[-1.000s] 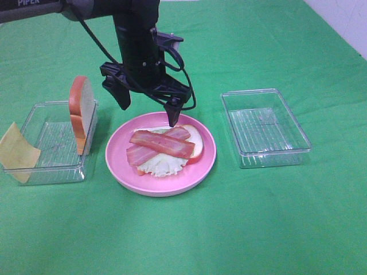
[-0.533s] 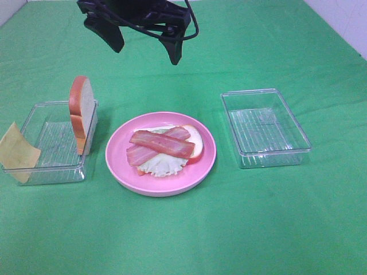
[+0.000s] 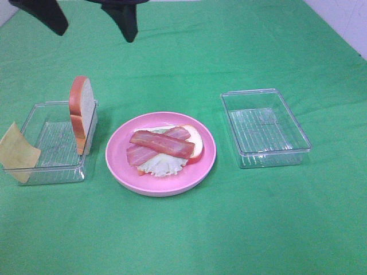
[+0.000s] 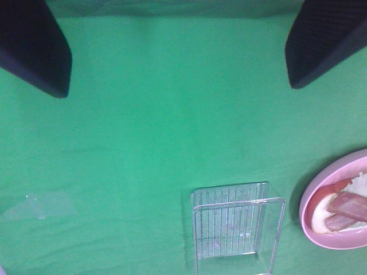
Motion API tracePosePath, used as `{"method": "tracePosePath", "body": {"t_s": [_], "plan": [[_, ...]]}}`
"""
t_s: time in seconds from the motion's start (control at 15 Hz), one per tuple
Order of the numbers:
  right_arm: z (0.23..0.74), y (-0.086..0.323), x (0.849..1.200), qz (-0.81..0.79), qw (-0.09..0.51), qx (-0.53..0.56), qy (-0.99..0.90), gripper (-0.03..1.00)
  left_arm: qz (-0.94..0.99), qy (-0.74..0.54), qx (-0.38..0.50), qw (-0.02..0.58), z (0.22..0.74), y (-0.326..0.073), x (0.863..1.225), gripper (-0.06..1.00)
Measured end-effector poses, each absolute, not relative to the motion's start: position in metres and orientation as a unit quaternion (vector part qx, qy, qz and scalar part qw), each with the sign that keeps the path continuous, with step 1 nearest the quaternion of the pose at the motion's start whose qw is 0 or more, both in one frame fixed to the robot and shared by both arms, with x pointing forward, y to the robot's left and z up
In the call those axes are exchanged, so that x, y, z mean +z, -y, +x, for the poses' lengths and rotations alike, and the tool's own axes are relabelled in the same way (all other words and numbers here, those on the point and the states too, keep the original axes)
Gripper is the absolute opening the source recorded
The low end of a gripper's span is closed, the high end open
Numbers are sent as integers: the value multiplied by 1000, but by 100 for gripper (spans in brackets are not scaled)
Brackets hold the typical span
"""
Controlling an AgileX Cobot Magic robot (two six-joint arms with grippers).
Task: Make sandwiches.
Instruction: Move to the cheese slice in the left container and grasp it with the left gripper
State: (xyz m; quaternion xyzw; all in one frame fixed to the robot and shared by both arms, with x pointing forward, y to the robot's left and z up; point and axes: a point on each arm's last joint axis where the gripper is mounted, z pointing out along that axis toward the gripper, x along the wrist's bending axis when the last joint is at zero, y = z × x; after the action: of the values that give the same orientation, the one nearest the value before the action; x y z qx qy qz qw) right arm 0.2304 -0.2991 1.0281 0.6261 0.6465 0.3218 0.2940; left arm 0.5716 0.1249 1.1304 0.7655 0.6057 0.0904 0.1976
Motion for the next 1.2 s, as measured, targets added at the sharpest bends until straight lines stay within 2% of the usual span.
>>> {"method": "tracePosePath", "body": {"t_s": [0.13, 0.33, 0.67, 0.87, 1.2], "plan": [[230, 299, 1028, 626, 294, 322, -646, 97, 736, -651, 66, 175, 582, -157, 1112, 99], [230, 299, 1028, 626, 294, 322, -646, 97, 713, -684, 45, 150, 584, -183, 1095, 99], [230, 299, 1028, 626, 294, 322, -646, 97, 713, -685, 66, 136, 580, -199, 1096, 99], [230, 299, 1028, 626, 294, 322, -646, 97, 687, -713, 67, 121, 586, -231, 1088, 99], [230, 299, 1028, 626, 294, 322, -646, 97, 666, -742, 30, 63, 579, -275, 1050, 99]]}}
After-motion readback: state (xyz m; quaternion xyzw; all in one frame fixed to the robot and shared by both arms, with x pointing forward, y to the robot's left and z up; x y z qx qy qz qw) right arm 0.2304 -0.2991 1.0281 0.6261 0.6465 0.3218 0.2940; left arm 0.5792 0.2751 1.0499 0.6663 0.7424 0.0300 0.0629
